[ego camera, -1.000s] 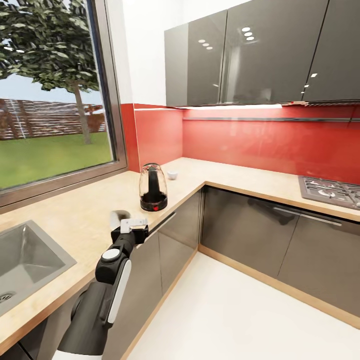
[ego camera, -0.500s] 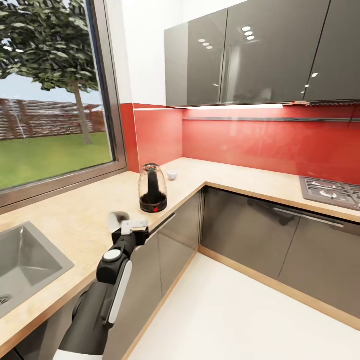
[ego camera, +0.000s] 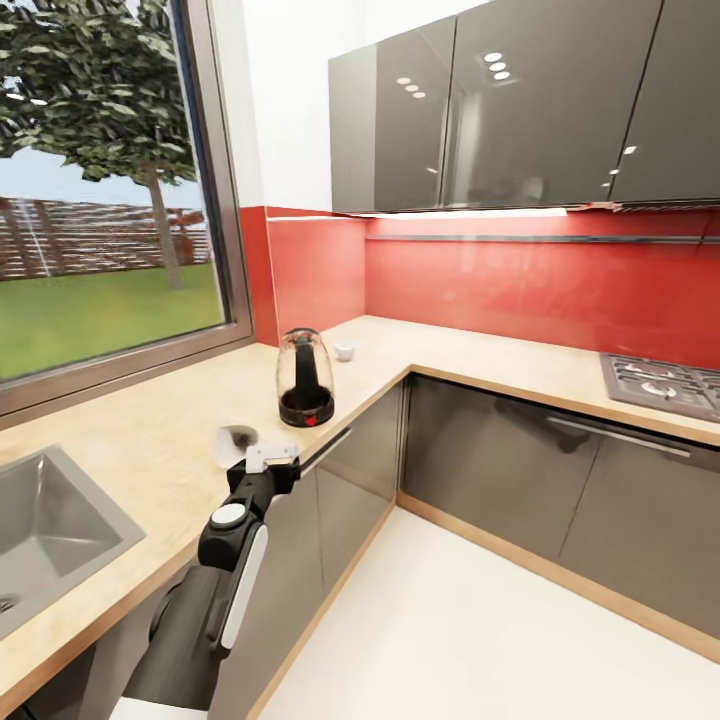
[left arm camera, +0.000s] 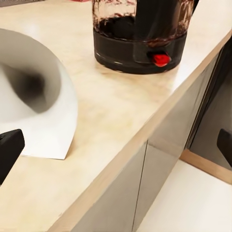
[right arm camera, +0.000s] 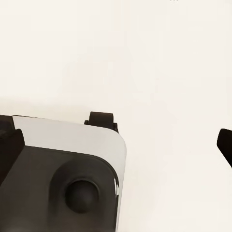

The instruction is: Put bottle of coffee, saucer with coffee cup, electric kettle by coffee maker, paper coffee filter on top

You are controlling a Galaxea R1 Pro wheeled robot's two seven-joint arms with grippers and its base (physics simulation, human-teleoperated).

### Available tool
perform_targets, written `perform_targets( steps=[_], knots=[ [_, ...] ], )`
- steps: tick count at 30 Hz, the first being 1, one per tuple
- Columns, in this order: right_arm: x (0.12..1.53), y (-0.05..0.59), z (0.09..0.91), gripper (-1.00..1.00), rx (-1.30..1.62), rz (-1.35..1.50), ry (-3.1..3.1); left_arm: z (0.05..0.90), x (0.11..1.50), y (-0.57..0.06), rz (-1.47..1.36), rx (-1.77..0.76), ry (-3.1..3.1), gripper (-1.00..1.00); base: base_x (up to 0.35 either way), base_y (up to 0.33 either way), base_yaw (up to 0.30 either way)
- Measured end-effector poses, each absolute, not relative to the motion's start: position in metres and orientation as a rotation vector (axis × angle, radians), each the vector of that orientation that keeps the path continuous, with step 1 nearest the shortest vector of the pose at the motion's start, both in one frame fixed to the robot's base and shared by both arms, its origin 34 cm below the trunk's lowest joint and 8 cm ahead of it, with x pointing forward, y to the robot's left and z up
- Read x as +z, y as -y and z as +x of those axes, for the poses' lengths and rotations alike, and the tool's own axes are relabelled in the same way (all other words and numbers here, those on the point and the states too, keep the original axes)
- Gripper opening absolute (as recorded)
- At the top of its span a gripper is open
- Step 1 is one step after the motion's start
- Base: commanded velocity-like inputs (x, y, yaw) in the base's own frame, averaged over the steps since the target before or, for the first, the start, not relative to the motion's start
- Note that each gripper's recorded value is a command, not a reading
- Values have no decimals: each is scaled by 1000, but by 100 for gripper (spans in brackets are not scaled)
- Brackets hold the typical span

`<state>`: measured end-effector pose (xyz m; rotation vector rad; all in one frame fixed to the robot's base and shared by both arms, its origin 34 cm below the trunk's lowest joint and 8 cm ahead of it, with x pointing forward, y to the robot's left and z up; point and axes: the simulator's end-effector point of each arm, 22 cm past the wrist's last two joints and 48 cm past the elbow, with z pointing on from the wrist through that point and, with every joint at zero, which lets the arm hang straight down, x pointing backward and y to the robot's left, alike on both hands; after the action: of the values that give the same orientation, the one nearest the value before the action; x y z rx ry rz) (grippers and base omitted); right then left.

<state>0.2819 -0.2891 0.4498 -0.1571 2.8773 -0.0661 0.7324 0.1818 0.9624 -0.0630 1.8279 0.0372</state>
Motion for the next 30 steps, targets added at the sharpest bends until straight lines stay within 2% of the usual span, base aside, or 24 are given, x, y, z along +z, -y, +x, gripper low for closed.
perform_targets(
  steps=[30],
  knots=[
    [447,290,266,100,-65,-157,-2912,732,963,-182,-64,35,-1825,100,45,29,0]
  ],
)
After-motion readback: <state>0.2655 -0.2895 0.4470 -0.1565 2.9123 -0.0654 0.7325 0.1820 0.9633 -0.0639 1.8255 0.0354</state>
